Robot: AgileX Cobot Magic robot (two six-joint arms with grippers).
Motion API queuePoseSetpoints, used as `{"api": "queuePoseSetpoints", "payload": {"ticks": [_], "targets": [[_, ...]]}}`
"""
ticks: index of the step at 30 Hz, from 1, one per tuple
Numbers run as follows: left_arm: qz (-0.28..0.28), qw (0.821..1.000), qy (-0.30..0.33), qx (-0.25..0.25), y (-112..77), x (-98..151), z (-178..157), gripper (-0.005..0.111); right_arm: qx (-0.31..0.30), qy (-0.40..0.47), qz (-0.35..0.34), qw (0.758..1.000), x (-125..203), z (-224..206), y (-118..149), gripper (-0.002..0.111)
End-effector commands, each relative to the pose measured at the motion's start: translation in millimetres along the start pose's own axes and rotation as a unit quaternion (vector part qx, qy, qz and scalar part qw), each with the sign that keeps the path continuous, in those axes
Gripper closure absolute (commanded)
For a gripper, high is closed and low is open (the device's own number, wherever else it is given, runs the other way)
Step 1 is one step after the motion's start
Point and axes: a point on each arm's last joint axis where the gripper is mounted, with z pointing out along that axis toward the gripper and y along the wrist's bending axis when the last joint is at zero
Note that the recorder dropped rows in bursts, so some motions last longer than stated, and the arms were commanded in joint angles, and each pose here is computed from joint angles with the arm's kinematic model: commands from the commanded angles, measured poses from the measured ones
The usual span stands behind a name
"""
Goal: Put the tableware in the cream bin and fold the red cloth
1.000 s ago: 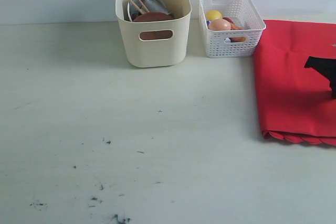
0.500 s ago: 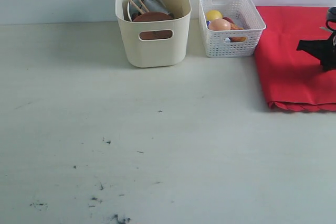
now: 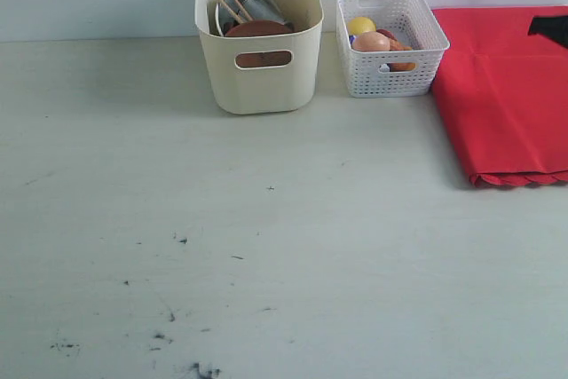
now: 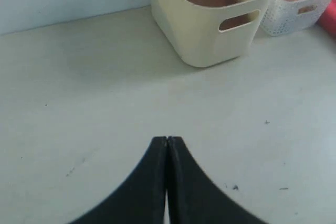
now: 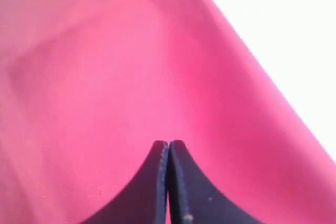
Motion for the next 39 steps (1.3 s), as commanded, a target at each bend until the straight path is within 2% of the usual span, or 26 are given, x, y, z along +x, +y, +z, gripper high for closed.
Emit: {"api": "queuePoseSetpoints", "payload": {"ticks": [1,8,11,34,39], "targets": [[-0.058,0.996,-0.061,-0.001,-1.5,-4.6,-6.5,0.106,-0.027,-0.059,-0.015,0.998,-22.8,-53.3,-1.4,0.108],[-0.084,0.986,-0.138,-0.041,-0.1,16.2,-19.6,0.106,-0.046,-0.078,-0.022,0.996,-6.9,-91.7,-15.7,0.108],[-0.095,0.983,-0.153,-0.037,-3.2,22.2,-26.2,0.106,-0.049,-0.069,-0.01,0.996,1.4,-97.5,-19.9,0.108],[-0.101,0.981,-0.163,-0.025,-7.0,24.0,-32.6,0.106,-0.053,-0.073,-0.005,0.996,0.5,-102.1,-20.9,0.108],[-0.081,0.973,-0.207,-0.065,-3.1,26.0,-44.5,0.106,-0.053,-0.073,-0.005,0.996,0.5,-102.1,-20.9,0.108]]}}
